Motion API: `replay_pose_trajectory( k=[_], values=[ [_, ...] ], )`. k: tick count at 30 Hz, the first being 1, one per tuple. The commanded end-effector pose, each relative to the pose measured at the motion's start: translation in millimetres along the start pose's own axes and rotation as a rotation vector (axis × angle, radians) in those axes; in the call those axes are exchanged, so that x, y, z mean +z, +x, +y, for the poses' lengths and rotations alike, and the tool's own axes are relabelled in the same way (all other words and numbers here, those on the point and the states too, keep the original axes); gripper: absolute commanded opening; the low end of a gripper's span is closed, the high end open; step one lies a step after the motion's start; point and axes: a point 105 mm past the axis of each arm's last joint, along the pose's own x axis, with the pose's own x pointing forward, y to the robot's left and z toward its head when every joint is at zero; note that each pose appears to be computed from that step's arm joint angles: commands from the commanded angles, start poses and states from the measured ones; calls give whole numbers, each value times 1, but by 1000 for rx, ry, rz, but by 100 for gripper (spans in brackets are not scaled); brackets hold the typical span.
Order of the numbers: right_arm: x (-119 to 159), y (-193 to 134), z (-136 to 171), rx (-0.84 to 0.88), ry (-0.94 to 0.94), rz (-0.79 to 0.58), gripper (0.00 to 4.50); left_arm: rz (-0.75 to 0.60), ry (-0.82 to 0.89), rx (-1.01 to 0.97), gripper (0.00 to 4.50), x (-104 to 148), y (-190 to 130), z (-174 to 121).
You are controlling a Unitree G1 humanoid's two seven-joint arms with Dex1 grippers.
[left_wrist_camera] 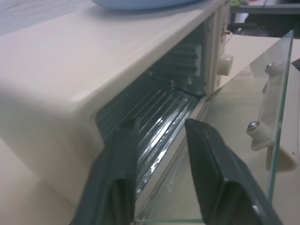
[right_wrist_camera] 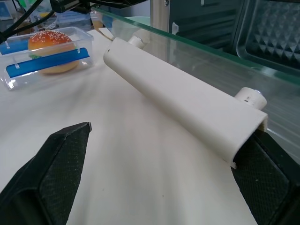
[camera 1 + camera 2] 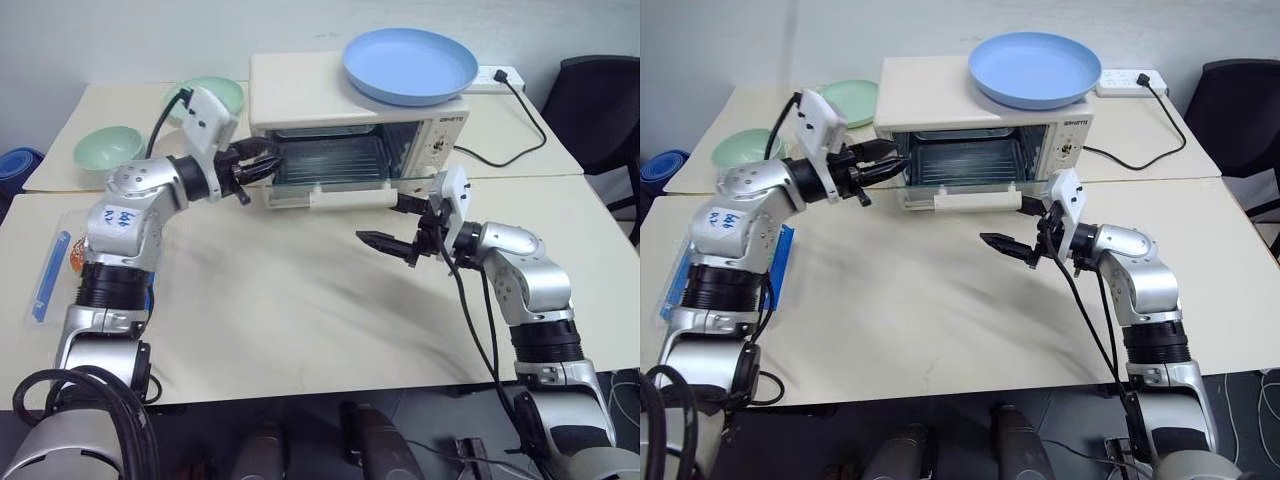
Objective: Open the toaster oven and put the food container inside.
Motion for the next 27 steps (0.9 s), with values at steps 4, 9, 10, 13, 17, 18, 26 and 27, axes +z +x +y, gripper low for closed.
replay_pose_trajectory(
  k=[4,9,10,13,17,18,26,27],
  values=[
    [15,-20,0,-77,-50,-43,450,-12,49,-57,6,10,4,-4],
    [8,-54,9,-158,-20,0,450,17,33,-166,6,-3,-2,-29],
    [7,-62,14,-163,-12,14,450,34,25,-186,6,-9,-5,-35],
    [7,-79,32,-146,17,50,450,72,5,-210,6,-23,-12,-47],
    [18,-96,57,-67,62,70,450,118,-32,-207,6,-38,-23,-60],
    [21,-98,61,-52,68,73,450,133,-45,-198,6,-43,-26,-63],
    [54,-88,69,40,34,23,450,373,-182,-27,6,-99,-43,-77],
    [58,-85,68,54,30,13,450,386,-187,-9,6,-102,-45,-79]
  ],
)
